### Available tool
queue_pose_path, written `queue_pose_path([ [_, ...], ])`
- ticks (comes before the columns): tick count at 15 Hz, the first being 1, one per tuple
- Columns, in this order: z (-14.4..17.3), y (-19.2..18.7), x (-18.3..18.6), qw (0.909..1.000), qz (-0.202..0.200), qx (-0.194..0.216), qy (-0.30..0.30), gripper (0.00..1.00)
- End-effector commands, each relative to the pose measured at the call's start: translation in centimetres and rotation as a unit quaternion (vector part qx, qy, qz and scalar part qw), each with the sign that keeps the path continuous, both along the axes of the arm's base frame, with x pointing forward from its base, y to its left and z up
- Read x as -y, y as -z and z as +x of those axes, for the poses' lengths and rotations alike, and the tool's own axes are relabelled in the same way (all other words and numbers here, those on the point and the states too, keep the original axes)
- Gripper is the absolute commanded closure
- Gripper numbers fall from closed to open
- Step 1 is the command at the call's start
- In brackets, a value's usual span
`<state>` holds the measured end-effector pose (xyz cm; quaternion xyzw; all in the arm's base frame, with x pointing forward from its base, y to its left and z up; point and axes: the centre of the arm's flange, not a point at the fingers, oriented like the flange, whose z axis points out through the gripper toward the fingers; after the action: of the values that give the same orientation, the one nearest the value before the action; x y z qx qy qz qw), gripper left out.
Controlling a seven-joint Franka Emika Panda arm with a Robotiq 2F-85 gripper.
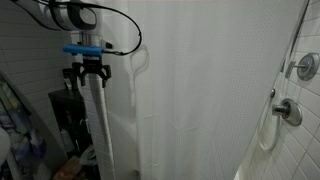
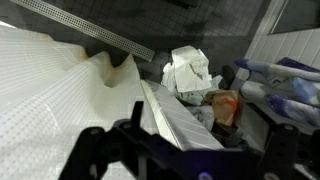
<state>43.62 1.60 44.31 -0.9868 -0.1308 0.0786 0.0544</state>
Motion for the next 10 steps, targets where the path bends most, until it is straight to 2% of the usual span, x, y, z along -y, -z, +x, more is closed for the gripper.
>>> queue_pose_path([
  [1,-0.5,-1.8,-0.7,0.9991,-0.012,0.039,-0.005,0.00],
  [5,-0.5,-1.7,-0.7,0.9992,-0.012,0.038,-0.005,0.00],
  [8,-1.9,-0.2,0.2,0.9992,0.005,-0.032,0.023,0.00],
  [10,-3.7,1.1,0.9,0.9974,0.006,-0.059,0.040,0.00],
])
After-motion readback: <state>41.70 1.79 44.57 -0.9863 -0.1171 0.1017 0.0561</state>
